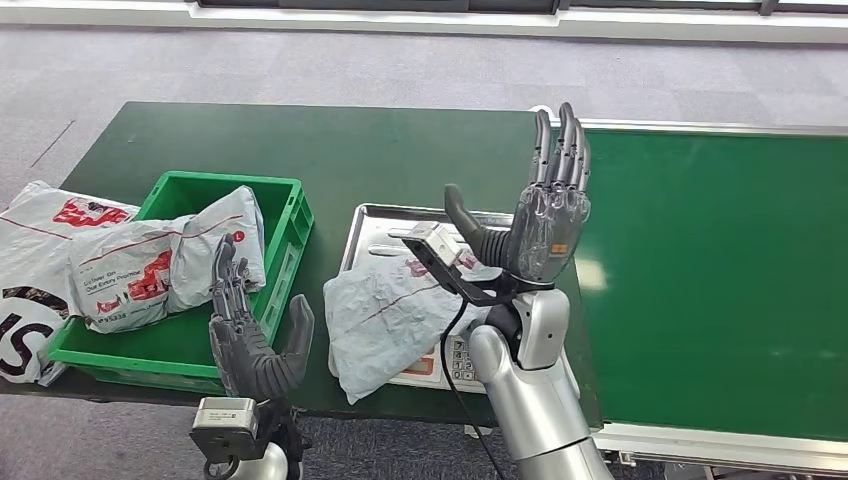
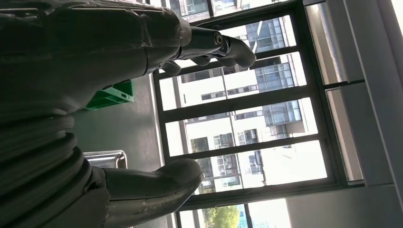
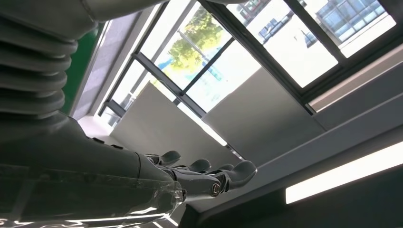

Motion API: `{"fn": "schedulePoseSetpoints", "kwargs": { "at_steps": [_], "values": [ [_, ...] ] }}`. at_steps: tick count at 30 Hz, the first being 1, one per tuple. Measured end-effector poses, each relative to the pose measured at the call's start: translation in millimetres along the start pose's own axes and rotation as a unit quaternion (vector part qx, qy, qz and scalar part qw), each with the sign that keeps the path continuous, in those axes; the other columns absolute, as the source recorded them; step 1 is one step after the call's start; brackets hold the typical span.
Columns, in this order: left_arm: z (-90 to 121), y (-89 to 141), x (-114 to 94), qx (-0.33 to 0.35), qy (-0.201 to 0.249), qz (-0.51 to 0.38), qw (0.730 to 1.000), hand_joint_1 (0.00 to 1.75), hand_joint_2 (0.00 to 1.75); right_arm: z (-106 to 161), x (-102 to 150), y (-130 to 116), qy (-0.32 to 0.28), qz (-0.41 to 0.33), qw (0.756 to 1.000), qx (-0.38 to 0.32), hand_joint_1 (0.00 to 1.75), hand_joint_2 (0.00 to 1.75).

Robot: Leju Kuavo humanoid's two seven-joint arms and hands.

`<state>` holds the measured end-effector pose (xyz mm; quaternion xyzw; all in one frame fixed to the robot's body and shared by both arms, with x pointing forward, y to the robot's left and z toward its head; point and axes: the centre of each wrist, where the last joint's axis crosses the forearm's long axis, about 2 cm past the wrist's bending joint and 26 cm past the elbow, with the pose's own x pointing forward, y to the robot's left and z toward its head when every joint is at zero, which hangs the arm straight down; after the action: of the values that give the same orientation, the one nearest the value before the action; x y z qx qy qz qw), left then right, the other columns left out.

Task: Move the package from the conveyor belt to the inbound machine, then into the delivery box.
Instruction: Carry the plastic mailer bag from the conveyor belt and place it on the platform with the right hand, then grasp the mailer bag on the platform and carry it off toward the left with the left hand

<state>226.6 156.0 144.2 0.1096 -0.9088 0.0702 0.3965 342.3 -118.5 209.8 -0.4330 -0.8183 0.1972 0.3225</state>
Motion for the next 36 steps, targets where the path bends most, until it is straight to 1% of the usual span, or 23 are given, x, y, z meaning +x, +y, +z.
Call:
{"fn": "schedulePoseSetpoints", "kwargs": {
  "at_steps": [4,7,9,12,15,19,22,25,34,36],
  "values": [
    [0.0,0.0,0.0,0.000,0.000,0.000,1.000,0.00,1.75,-1.7,-1.3,-3.2,0.002,-0.002,1.000,-0.008,0.00,1.75],
    [0.0,0.1,0.1,0.001,0.000,-0.001,1.000,0.00,1.75,-5.7,-4.3,-12.2,-0.010,-0.035,0.999,-0.036,0.00,1.75],
    [0.1,0.5,-0.1,0.002,0.000,-0.003,1.000,0.00,1.75,-11.0,-12.9,-29.0,-0.038,-0.087,0.991,-0.094,0.00,1.75],
    [0.3,1.3,-0.4,0.006,-0.001,-0.011,1.000,0.00,1.75,-15.5,-33.2,-60.7,-0.068,-0.144,0.965,-0.210,0.00,1.75],
    [0.6,1.9,-0.6,0.011,-0.004,-0.024,1.000,0.00,1.75,-17.9,-45.1,-92.4,-0.067,-0.147,0.944,-0.287,0.00,1.75],
    [1.9,2.2,-1.9,0.005,-0.009,-0.038,0.999,0.00,1.75,-19.2,-50.9,-122.4,-0.074,-0.133,0.928,-0.341,0.00,1.75],
    [3.5,2.1,-3.5,-0.004,-0.011,-0.047,0.999,0.00,1.75,-18.6,-54.0,-135.4,-0.077,-0.122,0.921,-0.362,0.00,1.75],
    [5.0,2.1,-5.2,-0.011,-0.010,-0.051,0.999,0.00,1.75,-17.7,-55.9,-141.9,-0.078,-0.116,0.918,-0.372,0.00,1.75],
    [8.9,3.8,-9.8,-0.030,-0.011,-0.071,0.997,0.00,1.75,-16.5,-58.4,-150.3,-0.078,-0.111,0.913,-0.386,0.00,1.75],
    [10.5,3.0,-11.5,-0.054,-0.009,-0.072,0.996,0.00,1.75,-16.5,-58.3,-151.2,-0.078,-0.111,0.912,-0.388,0.00,1.75]
  ]
}}
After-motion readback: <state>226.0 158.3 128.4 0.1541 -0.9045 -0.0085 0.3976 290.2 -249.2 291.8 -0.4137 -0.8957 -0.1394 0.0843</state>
